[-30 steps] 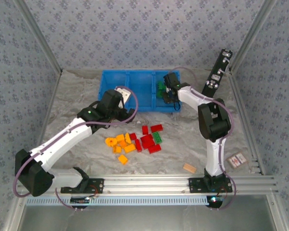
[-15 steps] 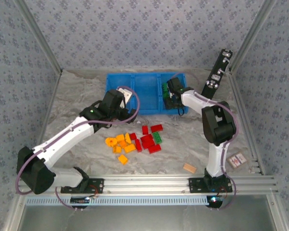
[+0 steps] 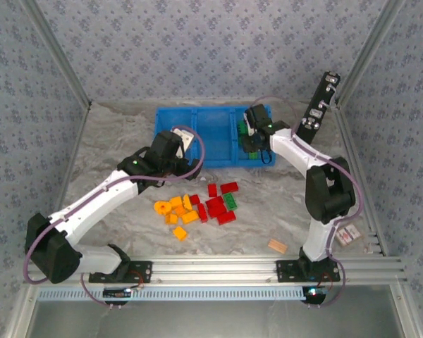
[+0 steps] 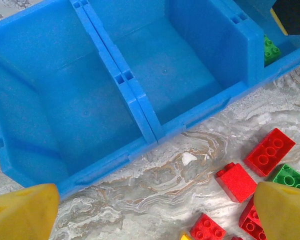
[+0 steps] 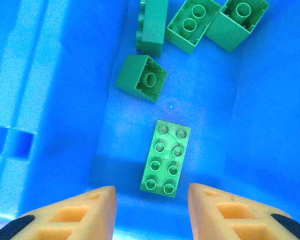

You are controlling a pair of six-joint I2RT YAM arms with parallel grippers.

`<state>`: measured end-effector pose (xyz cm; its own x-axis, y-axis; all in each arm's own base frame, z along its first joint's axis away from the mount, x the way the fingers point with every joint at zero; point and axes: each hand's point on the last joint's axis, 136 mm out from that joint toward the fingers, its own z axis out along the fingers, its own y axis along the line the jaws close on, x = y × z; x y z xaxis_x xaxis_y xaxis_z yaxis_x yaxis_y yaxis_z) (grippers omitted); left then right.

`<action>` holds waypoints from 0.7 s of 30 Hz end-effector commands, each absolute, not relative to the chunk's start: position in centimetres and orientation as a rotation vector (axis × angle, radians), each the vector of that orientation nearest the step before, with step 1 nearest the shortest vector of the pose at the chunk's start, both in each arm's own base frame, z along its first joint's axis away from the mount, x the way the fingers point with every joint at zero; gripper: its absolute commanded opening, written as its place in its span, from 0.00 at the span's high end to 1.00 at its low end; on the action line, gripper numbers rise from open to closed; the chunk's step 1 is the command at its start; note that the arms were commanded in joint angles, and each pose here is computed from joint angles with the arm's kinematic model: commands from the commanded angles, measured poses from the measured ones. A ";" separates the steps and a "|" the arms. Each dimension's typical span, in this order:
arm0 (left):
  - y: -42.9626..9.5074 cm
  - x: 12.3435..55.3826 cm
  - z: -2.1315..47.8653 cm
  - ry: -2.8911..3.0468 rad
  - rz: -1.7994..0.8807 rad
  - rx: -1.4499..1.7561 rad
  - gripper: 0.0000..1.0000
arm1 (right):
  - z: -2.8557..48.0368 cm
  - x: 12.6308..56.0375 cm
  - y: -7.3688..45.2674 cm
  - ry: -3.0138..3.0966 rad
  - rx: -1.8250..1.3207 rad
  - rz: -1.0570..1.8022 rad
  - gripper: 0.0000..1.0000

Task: Sort the legos into containers by color
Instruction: Place the lego in the container, then pick up the lego from the bottom-center of the table.

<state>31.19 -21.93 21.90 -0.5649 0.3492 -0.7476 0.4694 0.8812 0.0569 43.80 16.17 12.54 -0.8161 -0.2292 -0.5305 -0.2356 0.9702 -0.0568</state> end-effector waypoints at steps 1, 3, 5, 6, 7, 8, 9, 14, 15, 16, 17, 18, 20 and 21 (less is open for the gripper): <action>-22.2 31.5 23.3 2.199 -0.221 0.558 0.00 | 14.5 42.4 16.4 2.564 -0.352 0.009 0.60; -22.0 31.4 23.4 2.197 -0.215 0.555 0.00 | 15.0 41.6 16.6 2.570 -0.370 0.015 0.63; -21.9 31.4 23.5 2.194 -0.208 0.549 0.00 | 15.1 40.3 17.0 2.589 -0.408 0.018 0.63; -21.8 31.4 23.6 2.193 -0.205 0.546 0.00 | 14.9 39.3 17.3 2.602 -0.441 0.017 0.63; -21.8 31.4 23.7 2.191 -0.207 0.546 0.00 | 14.8 38.4 17.6 2.608 -0.467 0.018 0.63; -21.8 31.4 23.8 2.187 -0.208 0.546 0.00 | 14.6 37.2 18.2 2.613 -0.500 0.024 0.62; -21.7 31.4 23.8 2.187 -0.207 0.545 0.00 | 14.4 36.1 18.6 2.620 -0.516 0.035 0.62; -21.7 31.4 23.8 2.184 -0.207 0.546 0.00 | 12.2 31.3 21.5 2.662 -0.531 0.175 0.65; -21.8 31.4 23.9 2.180 -0.210 0.544 0.00 | 11.8 30.7 22.0 2.668 -0.534 0.190 0.66; -21.9 31.4 23.9 2.182 -0.217 0.545 0.00 | 11.8 30.4 22.6 2.662 -0.538 0.199 0.67; -21.9 31.3 24.0 2.182 -0.224 0.546 0.00 | 10.4 29.3 22.8 2.688 -0.558 0.186 0.67; -22.0 31.2 24.2 2.185 -0.233 0.546 0.00 | 10.1 28.8 23.2 2.690 -0.571 0.187 0.67; -22.0 30.9 24.5 2.185 -0.248 0.545 0.00 | 9.4 28.0 24.0 2.701 -0.610 0.186 0.66; -21.9 30.9 24.6 2.186 -0.249 0.544 0.00 | 8.9 27.7 24.1 2.715 -0.621 0.180 0.65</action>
